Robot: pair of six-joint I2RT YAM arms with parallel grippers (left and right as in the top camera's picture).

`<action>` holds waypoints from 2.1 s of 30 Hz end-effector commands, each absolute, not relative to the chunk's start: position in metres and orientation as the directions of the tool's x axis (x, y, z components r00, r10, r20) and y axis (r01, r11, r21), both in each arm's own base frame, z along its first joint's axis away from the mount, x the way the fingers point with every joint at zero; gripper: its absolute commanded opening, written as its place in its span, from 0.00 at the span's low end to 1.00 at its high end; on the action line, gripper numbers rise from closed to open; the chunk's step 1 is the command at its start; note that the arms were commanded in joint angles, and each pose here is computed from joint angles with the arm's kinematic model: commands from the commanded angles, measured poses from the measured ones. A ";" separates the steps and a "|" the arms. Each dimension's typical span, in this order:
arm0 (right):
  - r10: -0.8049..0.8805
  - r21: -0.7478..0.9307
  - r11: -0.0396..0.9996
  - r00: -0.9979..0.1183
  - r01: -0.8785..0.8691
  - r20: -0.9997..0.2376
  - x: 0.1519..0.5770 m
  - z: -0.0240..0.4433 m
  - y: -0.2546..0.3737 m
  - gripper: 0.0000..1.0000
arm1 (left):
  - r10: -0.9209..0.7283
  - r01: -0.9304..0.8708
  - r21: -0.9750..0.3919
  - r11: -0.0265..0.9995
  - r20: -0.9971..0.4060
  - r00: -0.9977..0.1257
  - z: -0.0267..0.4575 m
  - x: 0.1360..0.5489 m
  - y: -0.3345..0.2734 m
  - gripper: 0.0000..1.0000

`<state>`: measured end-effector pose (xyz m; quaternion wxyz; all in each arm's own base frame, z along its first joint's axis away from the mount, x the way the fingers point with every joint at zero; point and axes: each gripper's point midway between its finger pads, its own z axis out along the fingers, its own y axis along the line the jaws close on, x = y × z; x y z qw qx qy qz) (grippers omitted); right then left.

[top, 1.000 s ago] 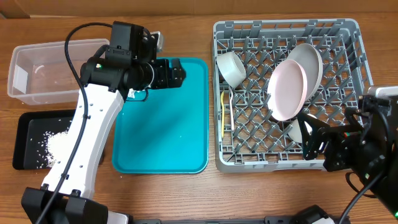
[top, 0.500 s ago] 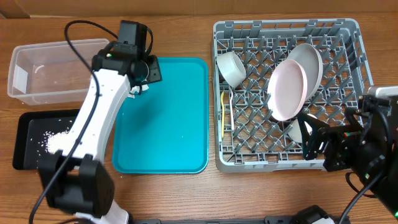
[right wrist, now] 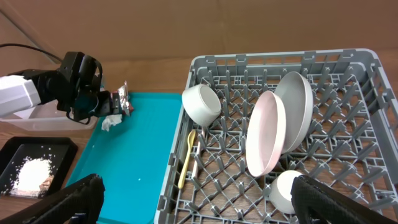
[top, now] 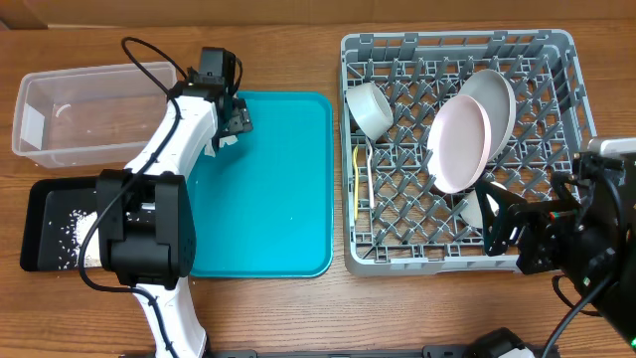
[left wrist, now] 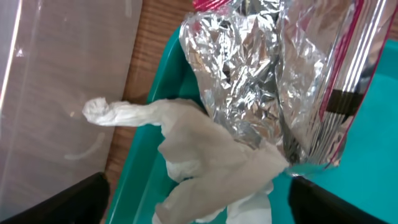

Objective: Sort waste into correct bins and load items into the dishwasher rack
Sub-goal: 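Grasp the crumpled foil on the teal tray with the left gripper, then drop the foil into the clear plastic bin with the left gripper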

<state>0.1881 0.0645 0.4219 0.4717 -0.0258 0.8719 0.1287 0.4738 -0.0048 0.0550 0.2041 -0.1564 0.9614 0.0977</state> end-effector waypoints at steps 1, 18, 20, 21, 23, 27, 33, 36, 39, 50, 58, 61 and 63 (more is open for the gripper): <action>0.083 0.205 0.964 -0.542 -0.169 -0.836 0.187 0.426 0.064 1.00 | -0.253 -0.345 0.147 0.927 -0.433 -0.865 0.053 0.477 -0.002 0.80; 0.083 0.205 0.964 -0.543 -0.168 -0.836 0.187 0.426 0.064 1.00 | -0.277 -0.281 -0.045 0.959 -0.379 -0.883 0.163 0.436 -0.028 0.04; 0.083 0.205 0.964 -0.542 -0.169 -0.836 0.187 0.426 0.064 1.00 | -0.296 -0.346 0.025 0.938 -0.463 -0.835 0.188 0.434 0.001 0.04; 0.083 0.205 0.964 -0.543 -0.168 -0.836 0.187 0.426 0.064 1.00 | -0.313 -0.388 0.054 0.920 -0.497 -0.810 0.197 0.434 0.016 0.04; 0.083 0.205 0.964 -0.543 -0.169 -0.836 0.187 0.426 0.064 1.00 | -0.337 -0.455 0.095 0.886 -0.542 -0.770 0.205 0.437 0.044 0.04; 0.083 0.205 0.964 -0.543 -0.168 -0.836 0.187 0.426 0.064 1.00 | -0.402 -0.556 0.109 0.824 -0.579 -0.709 0.193 0.452 0.093 0.04; 0.083 0.205 0.964 -0.543 -0.168 -0.836 0.187 0.426 0.064 1.00 | -0.376 -0.477 0.021 0.879 -0.585 -0.718 0.190 0.476 0.094 0.73; 0.083 0.205 0.964 -0.543 -0.168 -0.836 0.187 0.426 0.064 1.00 | -0.325 -0.342 -0.080 0.936 -0.566 -0.758 0.208 0.480 0.046 0.75; 0.083 0.205 0.964 -0.543 -0.168 -0.836 0.187 0.426 0.064 1.00 | -0.267 -0.274 -0.071 0.959 -0.547 -0.793 0.201 0.479 0.012 0.78; 0.083 0.205 0.964 -0.542 -0.169 -0.836 0.187 0.426 0.064 1.00 | -0.138 -0.193 0.086 0.977 -0.435 -0.890 0.072 0.516 -0.024 0.98; 0.083 0.205 0.964 -0.543 -0.168 -0.836 0.187 0.426 0.064 1.00 | -0.135 -0.174 0.083 0.981 -0.347 -0.928 0.026 0.510 -0.028 0.64; 0.083 0.205 0.964 -0.543 -0.168 -0.836 0.187 0.426 0.064 1.00 | -0.136 -0.154 0.036 0.987 -0.307 -0.942 0.025 0.502 -0.038 0.08; 0.083 0.205 0.964 -0.543 -0.169 -0.836 0.187 0.426 0.064 1.00 | -0.145 -0.160 0.031 0.987 -0.273 -0.951 0.030 0.493 -0.039 0.04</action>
